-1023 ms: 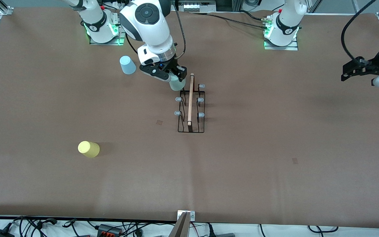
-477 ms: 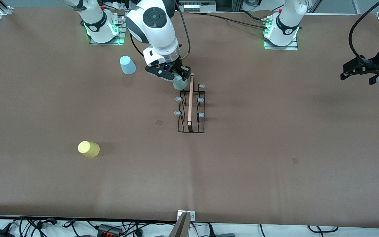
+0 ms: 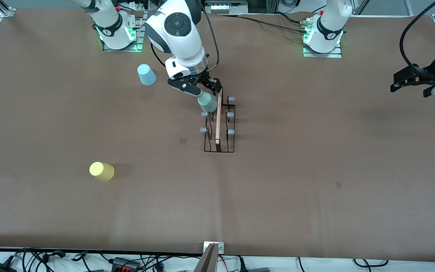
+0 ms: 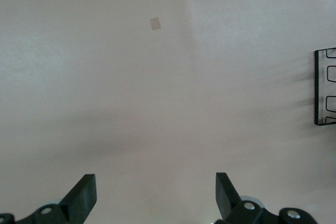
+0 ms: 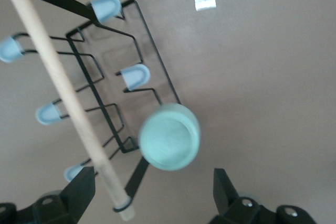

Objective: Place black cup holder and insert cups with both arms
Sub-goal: 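Open the right gripper and draw it back from the teal cup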

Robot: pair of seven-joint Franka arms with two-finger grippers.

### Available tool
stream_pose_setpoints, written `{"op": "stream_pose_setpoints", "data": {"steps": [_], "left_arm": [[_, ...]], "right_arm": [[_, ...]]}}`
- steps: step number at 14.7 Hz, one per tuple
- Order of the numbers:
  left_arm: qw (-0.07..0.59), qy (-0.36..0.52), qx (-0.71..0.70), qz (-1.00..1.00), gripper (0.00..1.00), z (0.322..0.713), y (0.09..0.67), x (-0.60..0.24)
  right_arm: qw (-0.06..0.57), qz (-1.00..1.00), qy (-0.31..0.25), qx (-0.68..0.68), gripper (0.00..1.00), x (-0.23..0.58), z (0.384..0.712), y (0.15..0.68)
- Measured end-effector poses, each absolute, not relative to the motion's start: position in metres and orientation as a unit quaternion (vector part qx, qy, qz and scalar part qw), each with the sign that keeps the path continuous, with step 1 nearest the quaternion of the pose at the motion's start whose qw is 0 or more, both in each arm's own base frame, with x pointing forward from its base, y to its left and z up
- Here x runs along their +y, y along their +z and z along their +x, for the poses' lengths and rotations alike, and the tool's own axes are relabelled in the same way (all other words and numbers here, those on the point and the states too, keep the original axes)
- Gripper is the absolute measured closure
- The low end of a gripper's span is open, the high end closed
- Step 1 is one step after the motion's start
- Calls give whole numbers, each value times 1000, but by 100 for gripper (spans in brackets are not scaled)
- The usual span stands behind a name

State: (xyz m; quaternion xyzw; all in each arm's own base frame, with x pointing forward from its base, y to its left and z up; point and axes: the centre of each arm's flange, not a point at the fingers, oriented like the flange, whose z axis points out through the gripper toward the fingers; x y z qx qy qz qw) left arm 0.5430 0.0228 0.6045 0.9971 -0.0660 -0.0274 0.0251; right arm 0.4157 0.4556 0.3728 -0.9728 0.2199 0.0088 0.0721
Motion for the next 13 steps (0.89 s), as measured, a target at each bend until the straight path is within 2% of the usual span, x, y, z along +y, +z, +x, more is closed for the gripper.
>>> {"op": "stream_pose_setpoints", "data": {"steps": [4, 9, 13], "left_arm": [[25, -26, -68, 997, 0, 543, 605, 20], [25, -26, -70, 997, 0, 544, 605, 18], [25, -26, -71, 997, 0, 544, 605, 17]], "right_arm": [[63, -980, -11, 187, 0, 396, 467, 404], [19, -998, -8, 63, 0, 228, 555, 409], [11, -1000, -11, -26, 0, 106, 595, 406]]}}
